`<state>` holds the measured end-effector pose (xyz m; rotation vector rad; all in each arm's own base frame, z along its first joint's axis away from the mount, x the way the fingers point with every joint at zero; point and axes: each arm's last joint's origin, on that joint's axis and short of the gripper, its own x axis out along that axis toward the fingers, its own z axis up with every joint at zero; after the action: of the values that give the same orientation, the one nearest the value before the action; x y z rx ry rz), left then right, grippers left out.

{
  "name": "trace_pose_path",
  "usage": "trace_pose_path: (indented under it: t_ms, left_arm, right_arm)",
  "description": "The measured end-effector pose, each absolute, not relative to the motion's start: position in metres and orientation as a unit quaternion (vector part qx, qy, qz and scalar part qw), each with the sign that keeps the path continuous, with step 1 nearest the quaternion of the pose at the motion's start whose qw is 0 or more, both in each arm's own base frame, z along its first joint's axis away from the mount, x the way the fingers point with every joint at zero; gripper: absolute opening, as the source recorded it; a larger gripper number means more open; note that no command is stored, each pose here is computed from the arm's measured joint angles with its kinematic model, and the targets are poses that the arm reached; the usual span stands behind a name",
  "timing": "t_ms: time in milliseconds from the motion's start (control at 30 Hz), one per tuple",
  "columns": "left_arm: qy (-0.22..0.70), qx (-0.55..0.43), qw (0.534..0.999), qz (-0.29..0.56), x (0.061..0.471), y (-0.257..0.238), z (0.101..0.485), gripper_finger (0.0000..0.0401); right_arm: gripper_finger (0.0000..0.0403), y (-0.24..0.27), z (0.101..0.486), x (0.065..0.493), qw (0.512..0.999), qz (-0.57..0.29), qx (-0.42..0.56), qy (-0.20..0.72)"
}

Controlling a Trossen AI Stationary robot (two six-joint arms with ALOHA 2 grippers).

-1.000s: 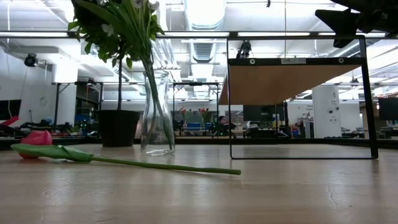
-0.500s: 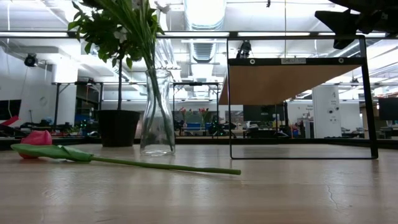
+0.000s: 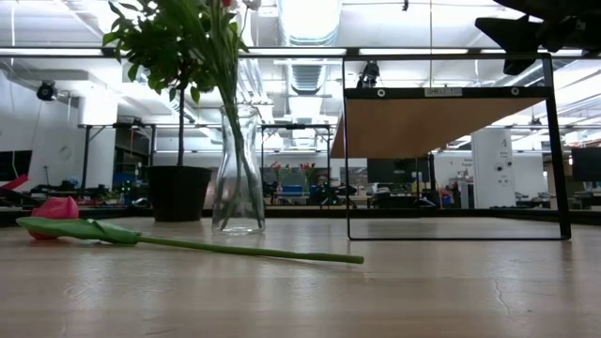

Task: Pick and place flowers into a vace then onto a shelf
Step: Adjust the maroon tulip in the left transparent glass vase

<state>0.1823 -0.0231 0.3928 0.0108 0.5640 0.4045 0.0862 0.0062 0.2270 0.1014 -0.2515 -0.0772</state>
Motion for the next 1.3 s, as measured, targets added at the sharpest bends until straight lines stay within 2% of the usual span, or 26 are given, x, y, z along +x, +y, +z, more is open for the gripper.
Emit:
trace_pose_path:
  t_ms: [433,900,1067,1300]
  left_arm:
    - [0.280,0.007,0.939,0.198,0.176,-0.022,0.437,0.0398]
    - [0.306,0.091,0.925,0.206,0.186,-0.023,0.428,0.0398]
    - [0.318,0.073,0.937,0.129,0.184,-0.026,0.428,0.0398]
    - [0.297,0.054,0.944,0.132,0.189,-0.027,0.429,0.0398]
  right_arm:
    - [0.0219,0.006,0.226,0.086,0.991,-0.038,0.050,-0.122]
    - [0.0219,0.006,0.226,0.086,0.991,-0.039,0.050,-0.122]
    - [0.0219,0.006,0.226,0.086,0.991,-0.039,0.050,-0.122]
    - [0.0219,0.006,0.226,0.086,0.990,-0.039,0.050,-0.122]
